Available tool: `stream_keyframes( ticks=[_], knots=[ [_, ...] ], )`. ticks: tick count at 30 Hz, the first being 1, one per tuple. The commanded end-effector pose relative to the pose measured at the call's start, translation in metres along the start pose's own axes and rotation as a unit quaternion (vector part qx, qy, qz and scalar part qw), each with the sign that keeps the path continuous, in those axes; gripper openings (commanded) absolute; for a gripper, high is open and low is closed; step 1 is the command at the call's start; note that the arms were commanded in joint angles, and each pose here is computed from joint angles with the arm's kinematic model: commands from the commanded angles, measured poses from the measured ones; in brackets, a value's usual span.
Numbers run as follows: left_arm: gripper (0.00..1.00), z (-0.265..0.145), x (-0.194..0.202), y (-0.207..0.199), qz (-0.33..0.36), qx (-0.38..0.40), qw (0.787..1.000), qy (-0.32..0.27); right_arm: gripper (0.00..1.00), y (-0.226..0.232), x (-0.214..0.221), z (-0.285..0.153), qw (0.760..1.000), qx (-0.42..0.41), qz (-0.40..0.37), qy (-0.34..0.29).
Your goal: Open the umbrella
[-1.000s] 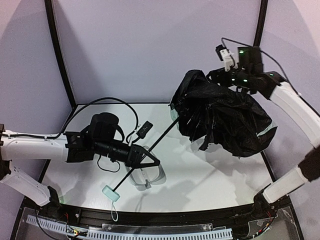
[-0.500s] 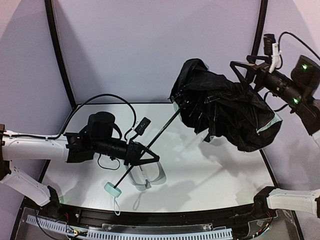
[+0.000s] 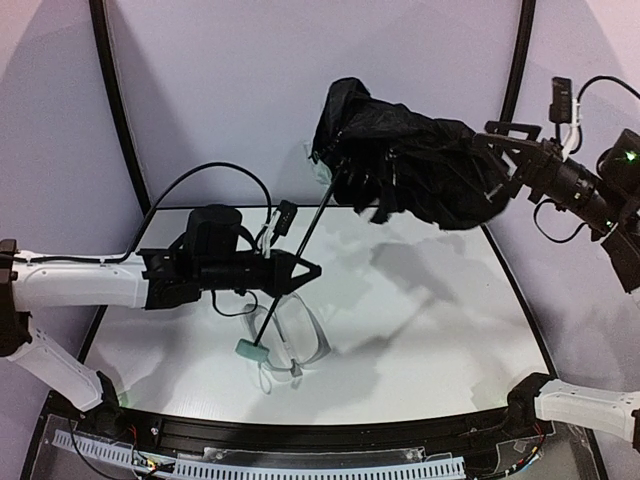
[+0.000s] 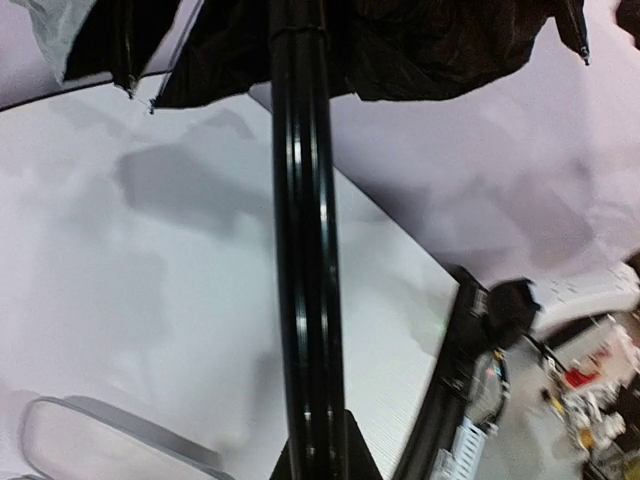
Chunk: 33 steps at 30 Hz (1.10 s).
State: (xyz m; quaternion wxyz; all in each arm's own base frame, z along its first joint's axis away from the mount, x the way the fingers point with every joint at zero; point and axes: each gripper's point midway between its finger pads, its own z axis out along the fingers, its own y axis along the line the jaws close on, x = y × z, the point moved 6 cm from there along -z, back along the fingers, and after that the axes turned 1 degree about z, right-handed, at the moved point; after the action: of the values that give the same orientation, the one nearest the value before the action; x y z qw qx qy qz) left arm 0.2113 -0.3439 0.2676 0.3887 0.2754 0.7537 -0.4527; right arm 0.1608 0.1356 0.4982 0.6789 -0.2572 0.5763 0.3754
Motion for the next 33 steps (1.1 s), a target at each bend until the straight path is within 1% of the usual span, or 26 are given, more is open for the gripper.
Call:
stream_keyframes(
  ticks=[1, 3, 4, 5, 7, 9, 12, 15, 17, 19, 22, 26, 27, 28, 29, 33],
  knots=[
    [0.01, 0.001, -0.051, 0.005, 0.021, -0.071, 0.992, -0.105, 0.99, 0.004, 0.029, 0.019, 0.991, -0.049, 0.110, 0.054],
    [0.01, 0.006, -0.056, 0.005, 0.024, -0.069, 0.991, -0.108, 0.99, 0.002, 0.041, 0.025, 0.989, -0.038, 0.120, 0.074],
    [0.01, 0.008, -0.057, 0.001, 0.026, -0.053, 0.992, -0.108, 0.99, 0.002, 0.046, 0.026, 0.989, -0.036, 0.119, 0.084],
    [0.01, 0.009, -0.058, -0.007, 0.030, -0.021, 0.993, -0.109, 0.99, 0.003, 0.049, 0.026, 0.989, -0.037, 0.115, 0.091],
    [0.01, 0.009, -0.056, -0.011, 0.024, 0.004, 0.993, -0.113, 0.99, 0.005, 0.053, 0.024, 0.987, -0.043, 0.118, 0.095],
    [0.01, 0.009, -0.058, -0.013, 0.020, 0.012, 0.992, -0.121, 0.99, 0.007, 0.065, 0.024, 0.985, -0.059, 0.134, 0.094],
    [0.01, 0.008, -0.060, -0.012, 0.006, 0.007, 0.992, -0.127, 0.99, 0.008, 0.094, 0.030, 0.976, -0.086, 0.174, 0.104],
    [0.01, 0.003, -0.059, -0.019, 0.007, 0.036, 0.991, -0.127, 0.99, 0.006, 0.112, 0.032, 0.972, -0.073, 0.188, 0.118],
    [0.01, -0.003, -0.058, -0.026, 0.013, 0.060, 0.989, -0.131, 0.99, 0.003, 0.119, 0.032, 0.973, -0.064, 0.192, 0.112],
    [0.01, -0.006, -0.058, -0.027, 0.015, 0.065, 0.989, -0.133, 0.99, 0.000, 0.124, 0.034, 0.972, -0.055, 0.203, 0.102],
    [0.01, -0.010, -0.054, -0.030, 0.019, 0.082, 0.987, -0.135, 0.99, 0.000, 0.134, 0.043, 0.969, -0.071, 0.219, 0.090],
    [0.01, -0.020, -0.053, -0.046, 0.033, 0.155, 0.975, -0.153, 0.99, 0.002, 0.147, 0.054, 0.961, -0.109, 0.241, 0.084],
    [0.01, -0.023, -0.046, -0.050, 0.029, 0.184, 0.972, -0.144, 0.99, 0.003, 0.147, 0.054, 0.960, -0.117, 0.239, 0.084],
    [0.01, -0.030, -0.051, -0.058, 0.035, 0.215, 0.962, -0.165, 0.99, 0.005, 0.146, 0.052, 0.961, -0.123, 0.233, 0.083],
    [0.01, -0.032, -0.051, -0.061, 0.032, 0.233, 0.957, -0.168, 0.99, 0.006, 0.144, 0.049, 0.963, -0.125, 0.225, 0.079],
    [0.01, -0.033, -0.050, -0.058, 0.006, 0.270, 0.948, -0.168, 0.99, 0.007, 0.137, 0.034, 0.973, -0.109, 0.199, 0.051]
  ],
)
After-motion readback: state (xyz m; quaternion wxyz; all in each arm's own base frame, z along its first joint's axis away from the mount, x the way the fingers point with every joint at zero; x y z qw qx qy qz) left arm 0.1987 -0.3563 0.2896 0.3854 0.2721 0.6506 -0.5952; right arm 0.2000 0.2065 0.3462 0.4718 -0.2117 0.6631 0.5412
